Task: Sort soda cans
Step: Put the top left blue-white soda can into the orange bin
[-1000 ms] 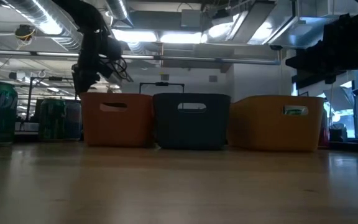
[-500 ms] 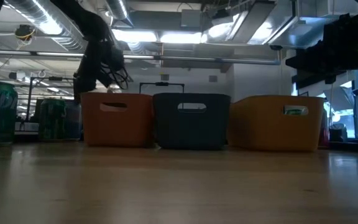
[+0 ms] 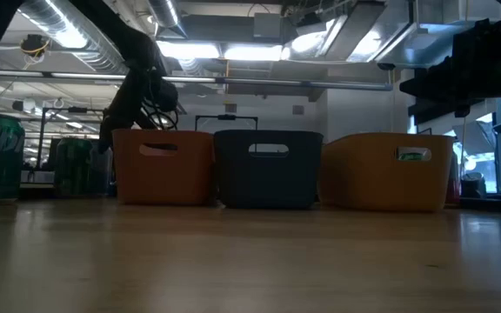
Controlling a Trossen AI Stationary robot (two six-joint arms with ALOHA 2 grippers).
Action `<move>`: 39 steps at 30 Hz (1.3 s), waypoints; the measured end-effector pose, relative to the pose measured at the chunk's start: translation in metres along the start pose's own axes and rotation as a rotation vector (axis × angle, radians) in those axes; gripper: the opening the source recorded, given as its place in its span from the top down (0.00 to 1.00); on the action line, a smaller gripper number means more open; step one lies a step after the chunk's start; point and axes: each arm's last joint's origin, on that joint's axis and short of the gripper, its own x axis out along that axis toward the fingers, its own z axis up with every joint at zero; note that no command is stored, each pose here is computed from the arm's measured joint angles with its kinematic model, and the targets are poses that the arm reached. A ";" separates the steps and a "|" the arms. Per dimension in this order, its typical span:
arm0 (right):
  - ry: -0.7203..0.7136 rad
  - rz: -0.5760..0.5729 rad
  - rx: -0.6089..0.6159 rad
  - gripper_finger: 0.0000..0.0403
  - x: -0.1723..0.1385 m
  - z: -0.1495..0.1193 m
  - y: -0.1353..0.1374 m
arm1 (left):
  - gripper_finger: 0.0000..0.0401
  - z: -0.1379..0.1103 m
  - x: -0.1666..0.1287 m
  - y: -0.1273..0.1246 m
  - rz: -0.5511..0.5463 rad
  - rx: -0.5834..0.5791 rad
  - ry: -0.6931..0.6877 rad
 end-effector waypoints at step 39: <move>-0.007 0.000 -0.021 0.95 0.000 0.001 0.000 | 0.28 0.004 -0.016 -0.021 -0.154 0.105 -0.124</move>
